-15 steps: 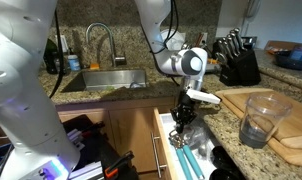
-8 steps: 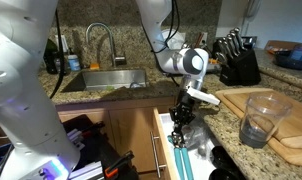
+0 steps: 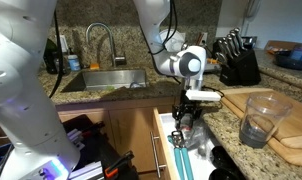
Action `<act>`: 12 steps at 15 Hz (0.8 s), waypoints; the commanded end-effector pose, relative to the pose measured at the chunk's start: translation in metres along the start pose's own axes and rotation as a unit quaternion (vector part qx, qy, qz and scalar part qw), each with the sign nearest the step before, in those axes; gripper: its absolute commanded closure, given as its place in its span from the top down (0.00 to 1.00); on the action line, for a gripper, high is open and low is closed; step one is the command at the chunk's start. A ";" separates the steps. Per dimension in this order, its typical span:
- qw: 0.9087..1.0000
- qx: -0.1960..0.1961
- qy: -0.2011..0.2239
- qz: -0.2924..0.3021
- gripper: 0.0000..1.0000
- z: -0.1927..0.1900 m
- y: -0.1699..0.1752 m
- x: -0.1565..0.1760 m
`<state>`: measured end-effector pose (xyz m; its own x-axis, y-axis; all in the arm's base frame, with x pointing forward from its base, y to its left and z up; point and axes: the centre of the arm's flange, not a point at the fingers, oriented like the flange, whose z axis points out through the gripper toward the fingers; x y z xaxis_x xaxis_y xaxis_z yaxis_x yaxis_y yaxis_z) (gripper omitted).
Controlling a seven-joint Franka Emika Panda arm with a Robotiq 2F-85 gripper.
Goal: Remove the can opener from the drawer
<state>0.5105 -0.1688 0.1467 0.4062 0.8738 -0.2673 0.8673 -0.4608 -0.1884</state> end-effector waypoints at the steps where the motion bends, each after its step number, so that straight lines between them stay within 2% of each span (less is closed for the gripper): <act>1: 1.000 -0.003 0.002 0.004 0.73 0.002 -0.002 0.001; 2: 1.000 -0.004 0.003 0.005 0.76 0.003 -0.002 0.001; 3: 1.000 -0.005 0.004 0.006 0.94 0.003 -0.003 0.001; 4: 1.000 0.019 -0.009 0.008 0.95 0.006 0.002 0.002; 5: 0.999 0.037 -0.021 0.011 1.00 0.009 0.005 0.002; 7: 0.996 0.073 -0.046 0.027 1.00 0.008 0.011 -0.002; 8: 0.998 0.049 -0.026 0.016 1.00 0.009 -0.004 -0.002; 12: 0.998 0.053 -0.028 0.016 1.00 0.009 -0.003 -0.001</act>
<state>0.5051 -0.1698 0.1395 0.4145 0.8493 -0.3269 0.8172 -0.5055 -0.2771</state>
